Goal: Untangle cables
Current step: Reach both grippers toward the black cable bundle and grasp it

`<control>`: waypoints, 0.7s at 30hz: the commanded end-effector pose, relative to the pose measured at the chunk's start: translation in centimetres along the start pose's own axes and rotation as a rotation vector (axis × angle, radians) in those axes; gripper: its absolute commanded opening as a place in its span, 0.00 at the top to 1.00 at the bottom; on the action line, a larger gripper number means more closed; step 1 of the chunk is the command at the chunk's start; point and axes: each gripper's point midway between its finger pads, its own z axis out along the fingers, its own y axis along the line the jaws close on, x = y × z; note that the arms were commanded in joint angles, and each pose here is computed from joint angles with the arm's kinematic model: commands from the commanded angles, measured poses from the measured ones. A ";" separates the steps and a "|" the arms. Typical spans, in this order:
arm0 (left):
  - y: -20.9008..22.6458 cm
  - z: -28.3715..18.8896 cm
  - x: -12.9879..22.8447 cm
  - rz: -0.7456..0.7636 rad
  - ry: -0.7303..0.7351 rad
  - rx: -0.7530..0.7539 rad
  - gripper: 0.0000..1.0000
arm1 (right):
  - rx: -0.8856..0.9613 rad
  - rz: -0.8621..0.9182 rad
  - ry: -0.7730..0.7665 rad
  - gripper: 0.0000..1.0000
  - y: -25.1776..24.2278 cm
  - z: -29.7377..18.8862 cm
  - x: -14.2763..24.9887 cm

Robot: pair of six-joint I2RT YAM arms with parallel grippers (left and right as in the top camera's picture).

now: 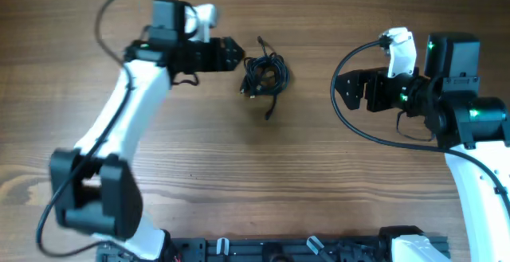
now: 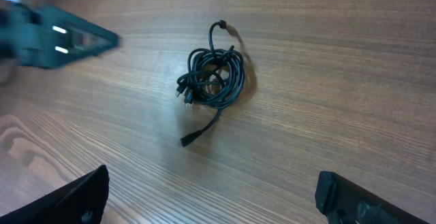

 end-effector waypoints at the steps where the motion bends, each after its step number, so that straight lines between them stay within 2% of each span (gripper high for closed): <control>1: -1.7 3.8 0.8 0.086 0.041 0.040 0.31 | 0.012 -0.002 -0.010 0.00 0.0 -0.2 -0.6; 4: -1.6 6.3 1.7 0.115 0.064 -0.005 0.44 | 0.012 0.004 0.002 0.00 -0.1 -0.2 -0.3; 5: -1.4 6.8 2.0 0.120 0.072 -0.022 0.45 | 0.013 0.007 0.007 0.00 -0.1 -0.2 -0.1; 12: -2.5 10.5 4.1 0.164 0.121 -0.017 0.45 | 0.024 0.012 0.019 0.00 -0.3 -0.2 0.2; 16: -1.2 11.9 4.9 0.130 0.140 -0.070 0.46 | 0.024 0.015 0.026 0.01 -0.3 -0.2 0.4; 21: -0.9 12.2 5.2 0.125 0.147 -0.076 0.79 | 0.024 0.023 0.037 0.00 -0.4 0.1 0.5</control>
